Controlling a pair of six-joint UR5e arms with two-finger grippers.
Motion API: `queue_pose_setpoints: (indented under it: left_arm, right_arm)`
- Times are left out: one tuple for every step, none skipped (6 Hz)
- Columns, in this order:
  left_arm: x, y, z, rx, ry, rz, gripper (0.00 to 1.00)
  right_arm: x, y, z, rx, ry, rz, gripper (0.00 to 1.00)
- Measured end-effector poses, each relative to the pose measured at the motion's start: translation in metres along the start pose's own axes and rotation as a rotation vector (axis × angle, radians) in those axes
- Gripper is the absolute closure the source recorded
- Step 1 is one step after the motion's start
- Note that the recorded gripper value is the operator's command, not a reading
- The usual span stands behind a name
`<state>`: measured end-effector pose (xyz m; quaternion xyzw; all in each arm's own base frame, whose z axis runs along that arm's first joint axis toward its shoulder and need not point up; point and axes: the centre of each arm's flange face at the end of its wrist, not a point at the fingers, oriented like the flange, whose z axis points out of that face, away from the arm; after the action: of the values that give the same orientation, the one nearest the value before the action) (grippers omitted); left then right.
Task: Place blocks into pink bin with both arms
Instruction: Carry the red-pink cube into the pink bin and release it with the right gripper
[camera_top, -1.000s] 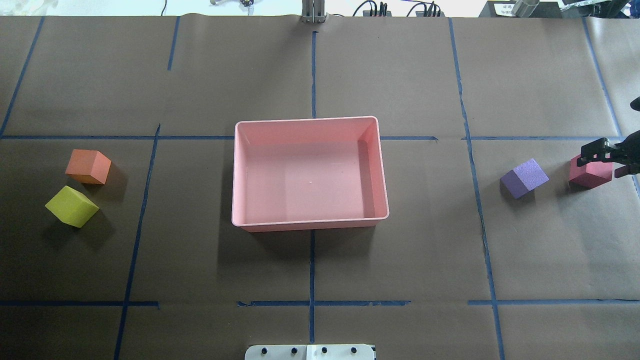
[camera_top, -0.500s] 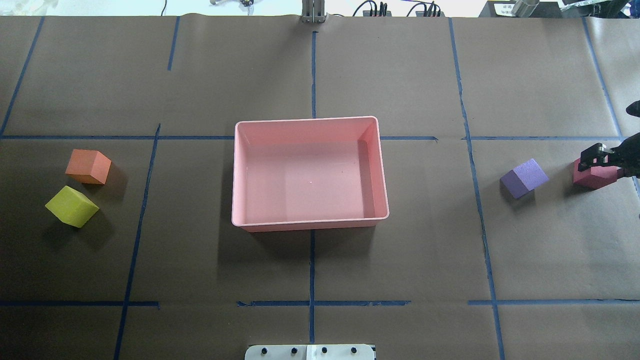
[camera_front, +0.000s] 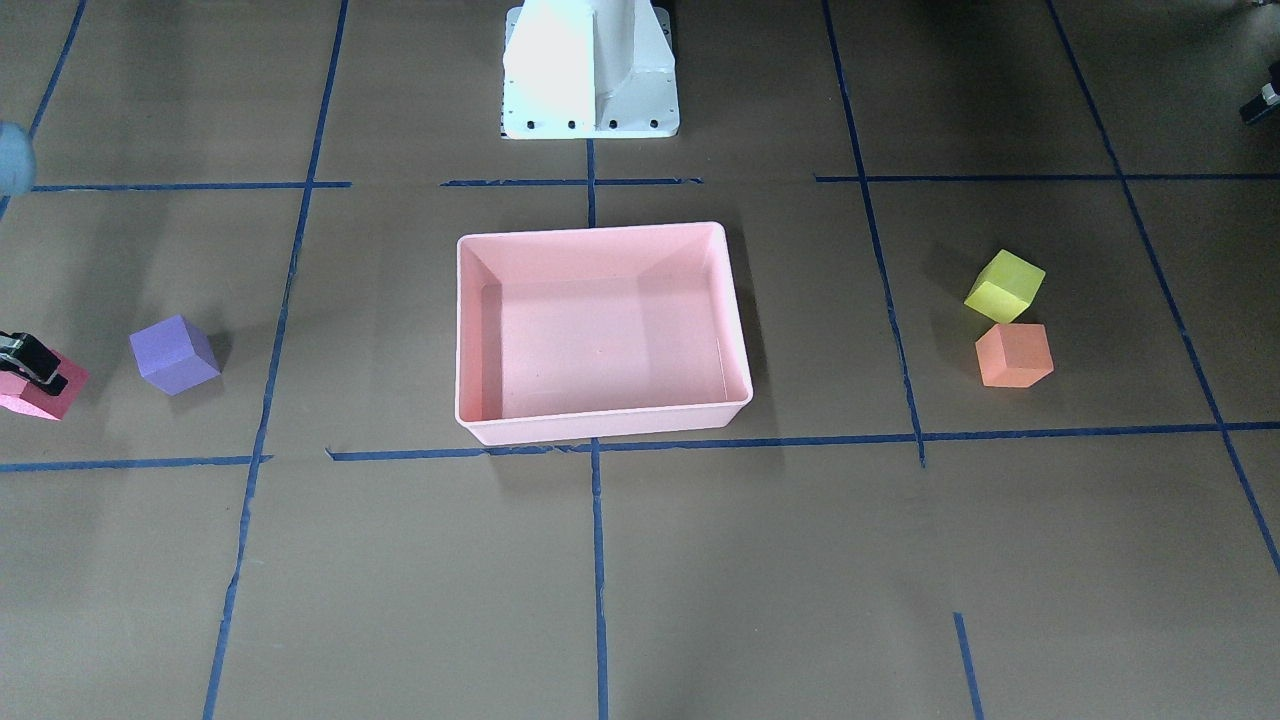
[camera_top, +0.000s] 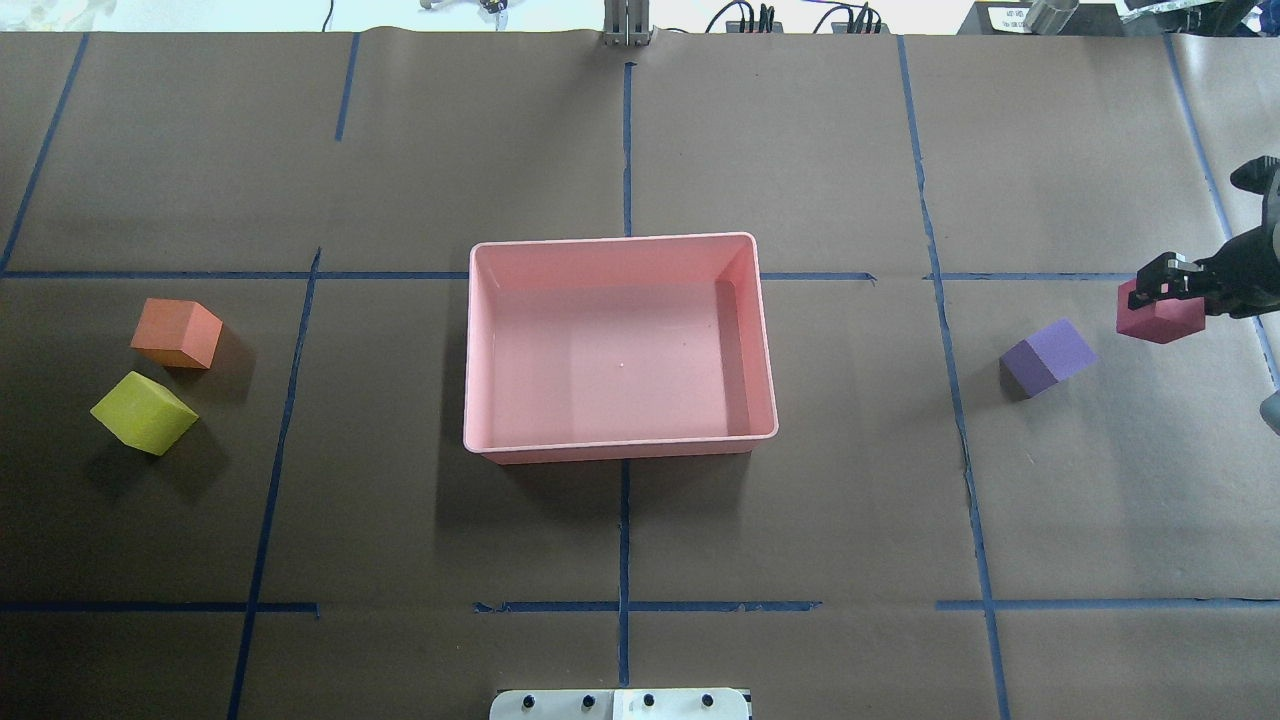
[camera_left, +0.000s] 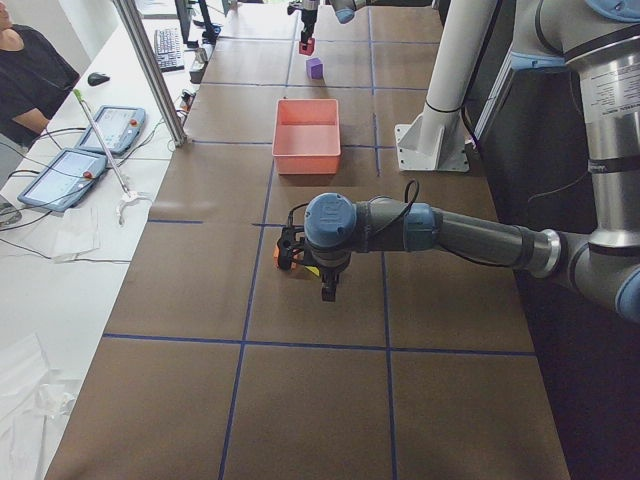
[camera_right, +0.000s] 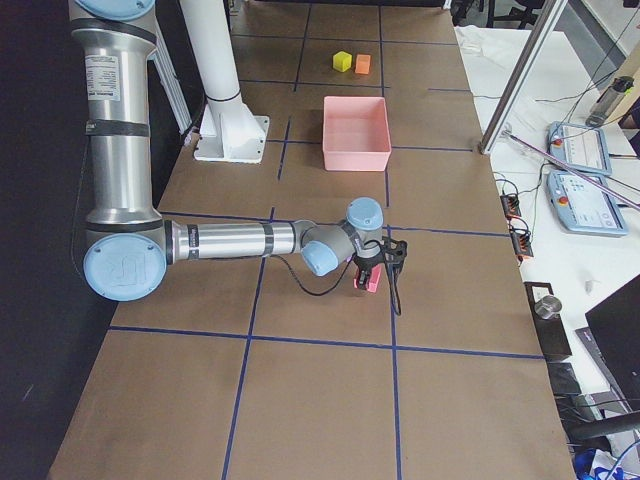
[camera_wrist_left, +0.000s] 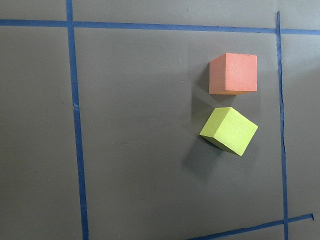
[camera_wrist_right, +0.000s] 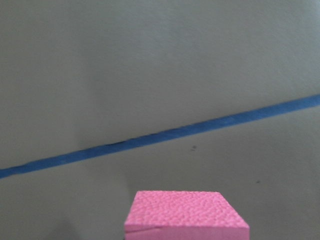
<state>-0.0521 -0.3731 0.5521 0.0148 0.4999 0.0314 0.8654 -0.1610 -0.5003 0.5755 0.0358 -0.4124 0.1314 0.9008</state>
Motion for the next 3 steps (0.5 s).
queue_pose_setpoints:
  left_arm:
    - [0.001,0.000,-0.001,0.001,0.000,0.001,0.00]
    - [0.001,0.000,-0.001,0.001,0.000,0.000,0.00]
    - [0.002,0.000,-0.001,0.001,0.000,0.002,0.00]
  right_arm:
    - [-0.040,0.004,-0.036,0.032,-0.053,-0.041,0.99]
    - [-0.097,0.010,-0.075,0.042,-0.093,-0.075,0.99]
    - [-0.168,0.023,-0.098,0.015,-0.124,-0.117,0.98]
